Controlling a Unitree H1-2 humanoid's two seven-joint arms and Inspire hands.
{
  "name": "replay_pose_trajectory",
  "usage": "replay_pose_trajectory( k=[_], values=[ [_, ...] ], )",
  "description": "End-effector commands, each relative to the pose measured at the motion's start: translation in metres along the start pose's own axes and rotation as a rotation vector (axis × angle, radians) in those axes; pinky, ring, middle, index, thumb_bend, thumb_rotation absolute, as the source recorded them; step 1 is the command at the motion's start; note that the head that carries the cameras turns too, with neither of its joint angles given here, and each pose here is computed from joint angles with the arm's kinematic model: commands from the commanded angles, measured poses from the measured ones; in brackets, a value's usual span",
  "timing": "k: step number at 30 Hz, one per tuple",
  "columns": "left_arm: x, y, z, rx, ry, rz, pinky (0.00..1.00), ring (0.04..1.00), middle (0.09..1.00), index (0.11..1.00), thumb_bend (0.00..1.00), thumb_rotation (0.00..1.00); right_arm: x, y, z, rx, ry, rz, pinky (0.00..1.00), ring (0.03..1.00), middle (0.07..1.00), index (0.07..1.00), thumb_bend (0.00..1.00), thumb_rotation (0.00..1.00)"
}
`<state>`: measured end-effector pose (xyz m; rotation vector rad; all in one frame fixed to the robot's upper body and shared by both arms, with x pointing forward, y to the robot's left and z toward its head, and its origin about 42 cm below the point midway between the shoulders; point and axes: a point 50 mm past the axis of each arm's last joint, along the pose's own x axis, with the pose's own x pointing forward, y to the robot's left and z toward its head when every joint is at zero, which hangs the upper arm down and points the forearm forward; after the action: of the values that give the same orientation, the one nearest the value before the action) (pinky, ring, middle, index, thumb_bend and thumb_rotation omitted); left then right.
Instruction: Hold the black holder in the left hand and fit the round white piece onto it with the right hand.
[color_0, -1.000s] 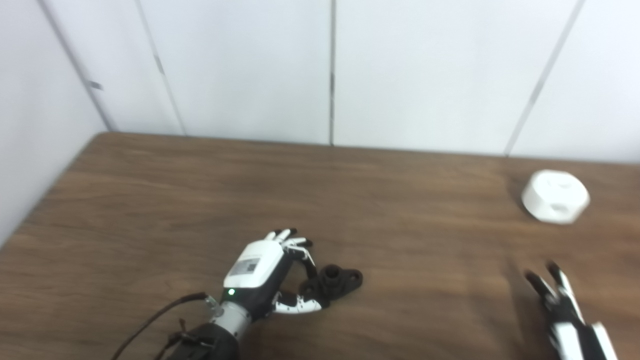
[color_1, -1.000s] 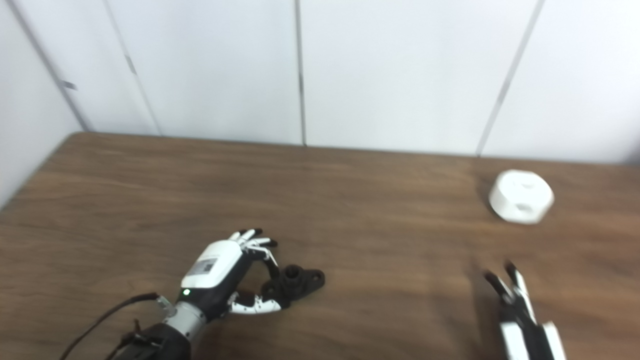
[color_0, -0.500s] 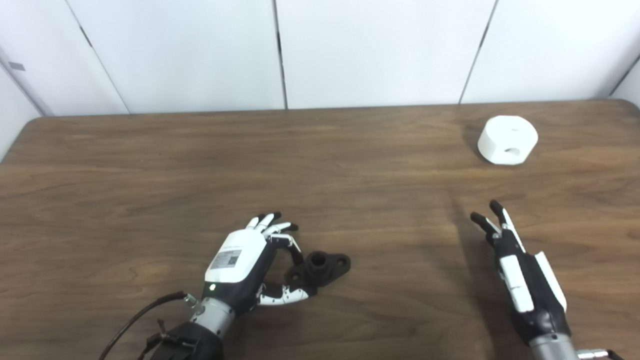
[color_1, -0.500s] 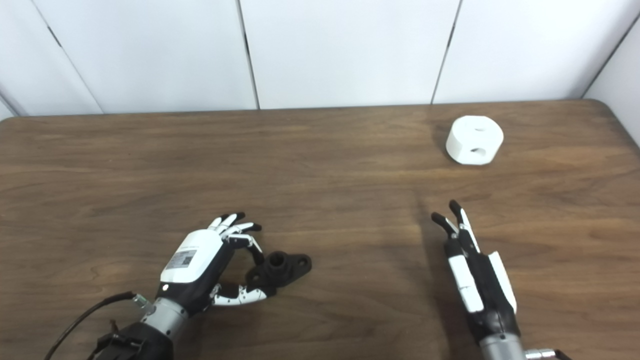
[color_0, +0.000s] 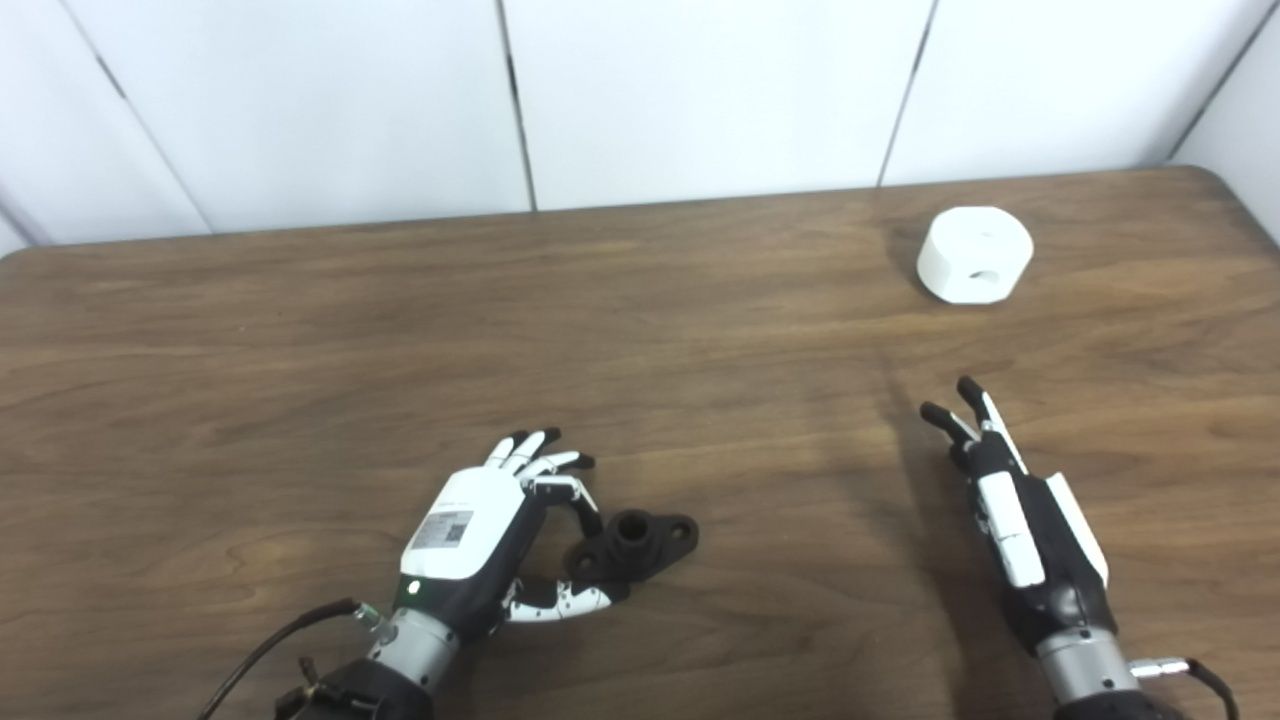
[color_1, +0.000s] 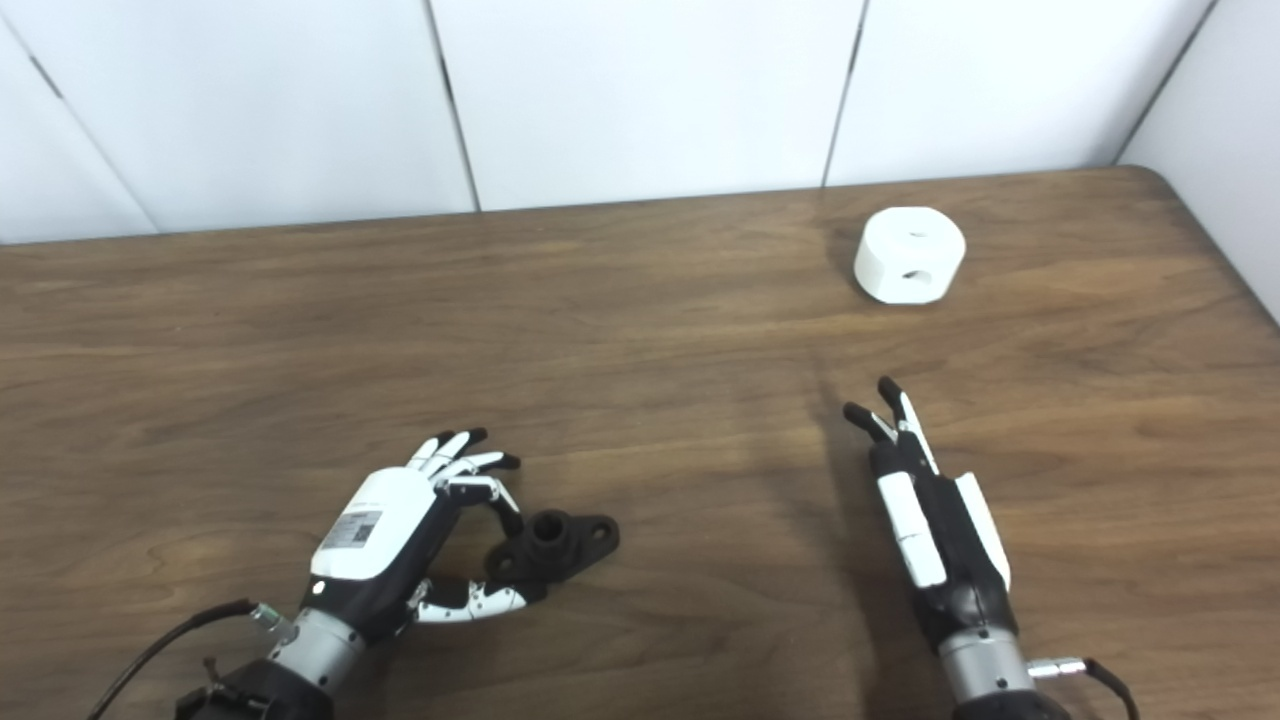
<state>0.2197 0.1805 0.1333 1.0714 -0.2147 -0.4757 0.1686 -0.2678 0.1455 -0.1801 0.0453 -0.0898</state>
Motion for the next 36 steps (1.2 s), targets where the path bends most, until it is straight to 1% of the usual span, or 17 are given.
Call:
replay_pose_trajectory(
  k=[1,4,6,7,9,11,14,16,17,19,20,22,24,27,32,35,36],
  values=[
    [-0.006,-0.023,-0.002,-0.006,0.005,-0.115,1.00,0.963,0.841,0.485,0.52,0.05,0.009,0.001,0.023,0.036,-0.096,-0.029,1.00,0.981,0.910,0.985,0.64,0.99],
    [-0.005,-0.023,-0.002,0.001,0.003,-0.117,1.00,0.965,0.843,0.485,0.52,0.05,0.014,-0.009,0.031,0.034,-0.113,-0.033,1.00,0.996,0.943,0.997,0.58,0.89],
    [-0.005,-0.023,-0.001,0.002,0.002,-0.117,1.00,0.966,0.844,0.485,0.52,0.05,0.015,-0.011,0.032,0.029,-0.114,-0.034,1.00,0.999,0.958,1.000,0.56,0.87],
    [-0.006,-0.024,-0.002,0.007,0.002,-0.117,1.00,0.966,0.844,0.485,0.52,0.05,0.022,-0.020,0.038,-0.046,-0.125,-0.074,1.00,1.000,0.960,1.000,0.56,0.86],
    [-0.007,-0.026,-0.004,0.017,0.003,-0.118,1.00,0.961,0.843,0.485,0.52,0.05,0.033,-0.034,0.049,-0.164,-0.142,-0.138,0.93,0.936,0.924,0.964,0.61,0.71],
    [-0.008,-0.027,-0.005,0.038,0.004,-0.119,1.00,0.955,0.840,0.485,0.52,0.06,0.042,-0.045,0.058,-0.218,-0.153,-0.163,0.92,0.928,0.919,0.951,0.64,0.65],
    [-0.009,-0.028,-0.007,0.049,0.005,-0.122,1.00,0.951,0.837,0.486,0.52,0.06,0.056,-0.057,0.071,-0.276,-0.180,-0.172,0.94,0.948,0.937,0.940,0.65,0.52],
    [-0.011,-0.028,-0.010,0.060,0.008,-0.121,1.00,0.949,0.836,0.486,0.52,0.06,0.066,-0.065,0.080,-0.339,-0.186,-0.187,0.94,0.962,0.948,0.928,0.70,0.47],
    [-0.012,-0.027,-0.011,0.064,0.009,-0.120,1.00,0.947,0.835,0.486,0.52,0.06,0.071,-0.067,0.084,-0.381,-0.191,-0.195,0.94,0.961,0.947,0.923,0.72,0.46],
    [-0.014,-0.027,-0.014,0.069,0.013,-0.119,1.00,0.943,0.833,0.486,0.52,0.06,0.083,-0.074,0.094,-0.462,-0.204,-0.213,0.85,0.904,0.921,0.913,0.76,0.46],
    [-0.016,-0.027,-0.016,0.071,0.015,-0.119,1.00,0.942,0.833,0.486,0.52,0.06,0.089,-0.076,0.098,-0.497,-0.211,-0.221,0.84,0.893,0.916,0.911,0.78,0.44],
    [-0.017,-0.026,-0.019,0.072,0.017,-0.122,1.00,0.942,0.834,0.486,0.52,0.06,0.097,-0.079,0.103,-0.541,-0.215,-0.229,0.86,0.902,0.919,0.911,0.80,0.42],
    [-0.019,-0.025,-0.022,0.076,0.019,-0.130,1.00,0.947,0.838,0.486,0.52,0.06,0.109,-0.083,0.110,-0.602,-0.216,-0.236,0.95,0.959,0.942,0.919,0.80,0.40],
    [-0.020,-0.024,-0.026,0.076,0.023,-0.137,1.00,0.949,0.839,0.486,0.52,0.06,0.131,-0.092,0.121,-0.665,-0.212,-0.245,0.99,0.996,0.963,0.925,0.81,0.38],
    [-0.021,-0.024,-0.030,0.091,0.031,-0.150,1.00,0.947,0.839,0.486,0.52,0.06,0.166,-0.105,0.129,-0.722,-0.175,-0.229,0.98,1.000,0.970,0.909,0.83,0.34],
    [-0.022,-0.024,-0.032,0.096,0.038,-0.156,1.00,0.948,0.840,0.486,0.52,0.06,0.179,-0.108,0.131,-0.752,-0.150,-0.208,0.99,1.000,0.972,0.913,0.85,0.32],
    [-0.022,-0.024,-0.032,0.098,0.039,-0.157,1.00,0.949,0.840,0.486,0.52,0.06,0.184,-0.108,0.132,-0.768,-0.141,-0.202,0.95,1.000,0.977,0.907,0.84,0.30]
  ],
)
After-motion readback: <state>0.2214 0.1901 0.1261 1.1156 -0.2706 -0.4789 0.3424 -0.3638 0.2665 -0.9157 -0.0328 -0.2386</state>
